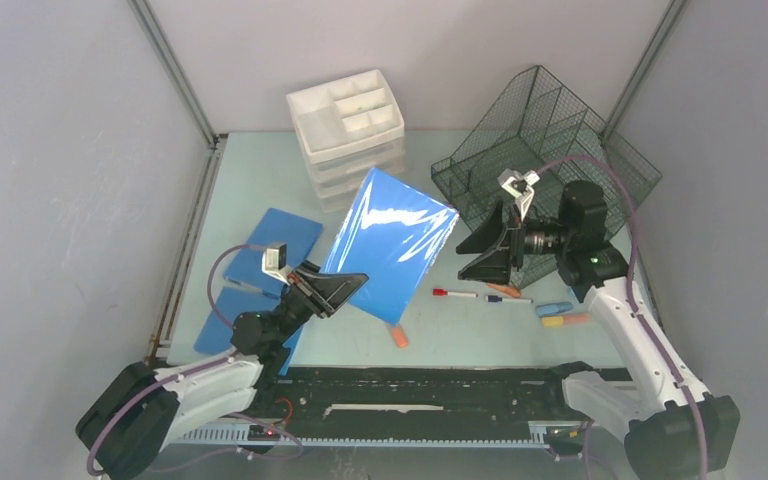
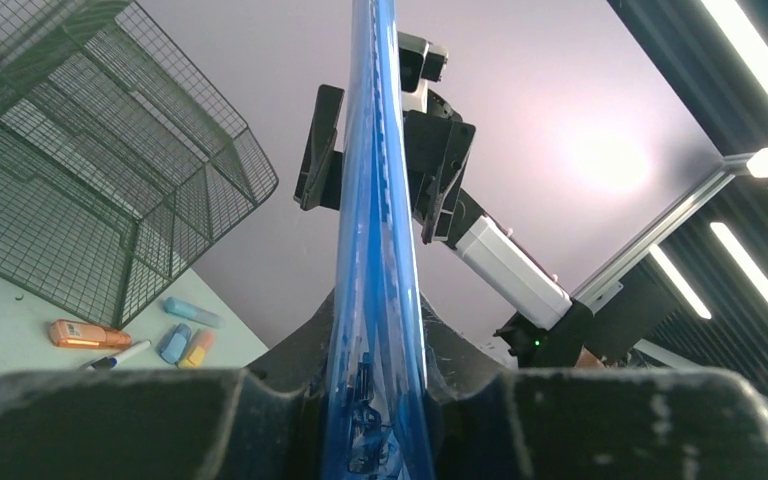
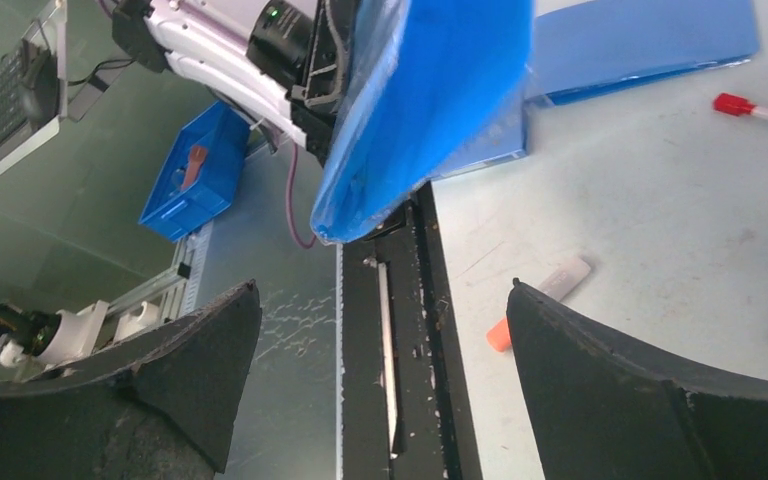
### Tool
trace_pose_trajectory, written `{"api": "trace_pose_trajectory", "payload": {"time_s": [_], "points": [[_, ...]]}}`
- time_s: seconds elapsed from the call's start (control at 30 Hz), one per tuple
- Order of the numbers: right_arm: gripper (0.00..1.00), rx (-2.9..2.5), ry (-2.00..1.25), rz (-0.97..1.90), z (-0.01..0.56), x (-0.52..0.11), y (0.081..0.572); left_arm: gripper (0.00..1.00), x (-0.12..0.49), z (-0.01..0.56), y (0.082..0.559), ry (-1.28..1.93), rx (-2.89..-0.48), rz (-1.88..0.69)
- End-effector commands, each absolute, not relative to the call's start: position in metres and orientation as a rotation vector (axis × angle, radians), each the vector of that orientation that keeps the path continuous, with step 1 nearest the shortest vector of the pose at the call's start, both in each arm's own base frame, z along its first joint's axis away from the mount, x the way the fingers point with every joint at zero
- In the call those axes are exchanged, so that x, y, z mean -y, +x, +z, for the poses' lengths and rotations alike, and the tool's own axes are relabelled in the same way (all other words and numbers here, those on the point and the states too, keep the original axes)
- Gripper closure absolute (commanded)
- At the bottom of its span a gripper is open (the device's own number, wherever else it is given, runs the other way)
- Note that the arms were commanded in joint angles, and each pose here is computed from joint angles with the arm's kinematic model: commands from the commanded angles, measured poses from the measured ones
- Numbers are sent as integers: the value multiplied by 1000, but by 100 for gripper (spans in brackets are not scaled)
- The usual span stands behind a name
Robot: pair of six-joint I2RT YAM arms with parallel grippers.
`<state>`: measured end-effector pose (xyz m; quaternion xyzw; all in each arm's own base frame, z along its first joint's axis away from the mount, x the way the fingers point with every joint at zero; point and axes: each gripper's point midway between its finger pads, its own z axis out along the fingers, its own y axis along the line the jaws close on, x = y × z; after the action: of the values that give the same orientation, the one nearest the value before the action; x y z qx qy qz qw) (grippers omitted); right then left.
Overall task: Organize the desk
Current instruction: Place the folder in the storage box.
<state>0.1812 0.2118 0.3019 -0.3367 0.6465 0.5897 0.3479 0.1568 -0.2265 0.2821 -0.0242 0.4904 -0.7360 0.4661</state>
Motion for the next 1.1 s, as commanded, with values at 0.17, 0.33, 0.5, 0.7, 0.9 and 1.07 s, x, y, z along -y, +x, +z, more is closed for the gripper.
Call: {"api": "trace_pose_trajectory", "payload": {"time_s": [0.17, 0.33, 0.5, 0.7, 0.9, 1.07], "points": [[0, -1639, -876, 1639, 319, -238, 175, 100, 261, 307, 160, 68, -1214, -1868], [2, -1731, -689, 1568, 312, -236, 201, 100, 288, 311, 167, 116, -1243, -1886], [81, -1747, -613, 1535, 313, -229, 212, 100, 296, 305, 178, 71, -1265, -1878], [100, -1752, -604, 1541, 313, -225, 213, 51, 294, 303, 182, 6, -1267, -1909], [100, -1734, -609, 1630, 318, -225, 206, 23, 285, 308, 178, -12, -1226, -1888], [100, -1736, -612, 1640, 318, -225, 205, 23, 289, 301, 186, -97, -1261, -1908]]}}
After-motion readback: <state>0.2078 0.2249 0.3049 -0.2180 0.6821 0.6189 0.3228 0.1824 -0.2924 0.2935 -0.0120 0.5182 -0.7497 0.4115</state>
